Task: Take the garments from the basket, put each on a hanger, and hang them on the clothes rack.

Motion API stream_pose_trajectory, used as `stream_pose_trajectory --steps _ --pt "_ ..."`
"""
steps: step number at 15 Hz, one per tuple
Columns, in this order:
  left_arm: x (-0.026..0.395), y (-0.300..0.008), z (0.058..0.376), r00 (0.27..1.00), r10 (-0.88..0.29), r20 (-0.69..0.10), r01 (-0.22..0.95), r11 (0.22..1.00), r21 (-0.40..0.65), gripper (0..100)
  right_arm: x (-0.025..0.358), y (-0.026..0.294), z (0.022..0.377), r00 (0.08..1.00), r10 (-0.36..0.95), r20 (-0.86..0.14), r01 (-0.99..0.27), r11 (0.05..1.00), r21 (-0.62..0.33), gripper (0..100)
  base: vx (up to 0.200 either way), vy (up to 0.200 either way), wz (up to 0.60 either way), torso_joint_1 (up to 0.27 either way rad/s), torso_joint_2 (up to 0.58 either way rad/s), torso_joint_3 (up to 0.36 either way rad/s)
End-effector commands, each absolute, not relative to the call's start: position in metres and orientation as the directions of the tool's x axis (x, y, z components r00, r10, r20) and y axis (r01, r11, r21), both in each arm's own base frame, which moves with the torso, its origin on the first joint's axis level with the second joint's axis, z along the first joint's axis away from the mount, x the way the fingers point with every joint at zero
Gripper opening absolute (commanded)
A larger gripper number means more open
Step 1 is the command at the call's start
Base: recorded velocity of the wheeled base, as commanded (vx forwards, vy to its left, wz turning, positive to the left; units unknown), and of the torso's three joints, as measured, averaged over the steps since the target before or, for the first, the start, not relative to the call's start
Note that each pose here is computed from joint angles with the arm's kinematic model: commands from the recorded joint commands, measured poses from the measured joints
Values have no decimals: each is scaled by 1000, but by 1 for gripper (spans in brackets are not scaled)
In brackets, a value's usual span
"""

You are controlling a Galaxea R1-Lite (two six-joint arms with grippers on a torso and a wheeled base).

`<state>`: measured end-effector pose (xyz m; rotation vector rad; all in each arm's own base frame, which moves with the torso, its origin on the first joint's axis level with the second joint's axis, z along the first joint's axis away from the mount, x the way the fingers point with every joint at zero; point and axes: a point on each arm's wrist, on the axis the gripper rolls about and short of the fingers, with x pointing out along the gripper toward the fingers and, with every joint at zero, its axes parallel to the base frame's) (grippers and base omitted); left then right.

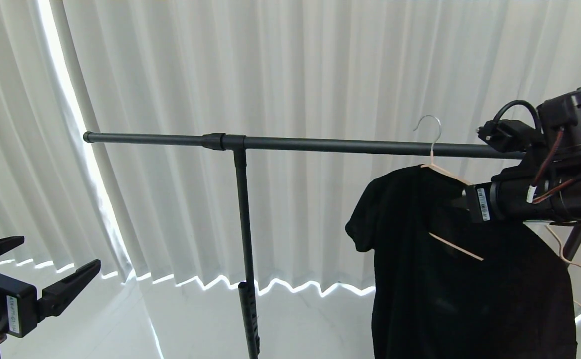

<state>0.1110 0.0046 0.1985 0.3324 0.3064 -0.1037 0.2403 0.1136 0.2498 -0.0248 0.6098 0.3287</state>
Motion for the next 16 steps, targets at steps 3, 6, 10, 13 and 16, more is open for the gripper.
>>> stream_pose_trajectory --steps 3,6,10,13,16 --pt "111 4 201 951 -56 -303 154 939 307 100 257 122 231 739 280 -613 -305 950 66 0 0 0 0 0 0 0" --pt "112 3 201 951 -64 -303 161 937 309 100 260 123 228 738 278 -615 -304 951 66 0 0 0 0 0 0 0" --pt "112 2 201 950 -69 -303 167 936 309 100 260 122 228 737 278 -616 -303 951 67 0 0 0 0 0 0 0" --pt "112 2 201 950 -69 -303 166 937 307 100 259 122 228 736 276 -619 -303 951 64 0 0 0 0 0 0 0" --pt "112 2 201 950 -69 -305 167 937 307 100 258 121 230 741 278 -611 -296 952 75 100 0 0 0 0 0 0"
